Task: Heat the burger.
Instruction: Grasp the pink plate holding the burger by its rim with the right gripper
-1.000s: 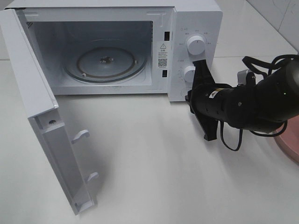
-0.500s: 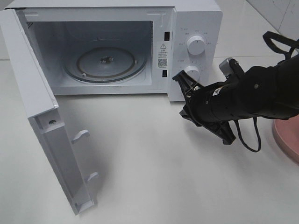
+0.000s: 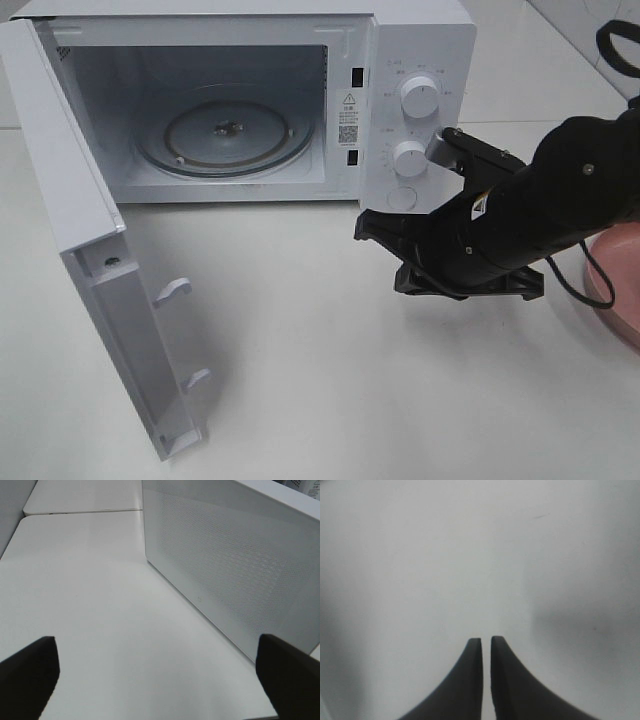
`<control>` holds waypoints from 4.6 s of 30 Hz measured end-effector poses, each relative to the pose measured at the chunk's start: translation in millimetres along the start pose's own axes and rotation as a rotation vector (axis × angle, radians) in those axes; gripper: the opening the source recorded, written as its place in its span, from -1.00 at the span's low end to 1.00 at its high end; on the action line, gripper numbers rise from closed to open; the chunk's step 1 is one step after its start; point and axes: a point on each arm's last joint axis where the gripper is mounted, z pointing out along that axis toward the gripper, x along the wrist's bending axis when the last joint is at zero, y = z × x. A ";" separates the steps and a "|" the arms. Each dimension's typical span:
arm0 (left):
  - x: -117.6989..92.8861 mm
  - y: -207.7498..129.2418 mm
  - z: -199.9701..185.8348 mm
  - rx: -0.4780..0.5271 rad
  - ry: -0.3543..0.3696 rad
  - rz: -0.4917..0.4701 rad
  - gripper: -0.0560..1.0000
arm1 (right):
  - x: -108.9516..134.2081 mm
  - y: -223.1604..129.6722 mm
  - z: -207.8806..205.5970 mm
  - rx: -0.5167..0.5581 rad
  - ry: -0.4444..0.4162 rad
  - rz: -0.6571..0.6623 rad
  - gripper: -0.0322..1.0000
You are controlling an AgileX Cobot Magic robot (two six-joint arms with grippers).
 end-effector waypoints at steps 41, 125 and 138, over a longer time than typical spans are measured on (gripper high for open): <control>0.0 0.0 0.0 0.000 0.000 0.000 0.99 | -58.3 -2.7 -84.2 0.268 -0.424 -0.487 0.79; 0.0 0.0 0.0 0.000 0.000 0.000 0.99 | -149.4 51.0 10.0 0.274 -0.429 -0.276 0.56; 0.0 0.0 0.0 0.000 0.000 0.000 0.99 | -151.6 52.0 9.2 0.265 -0.457 -0.273 -0.33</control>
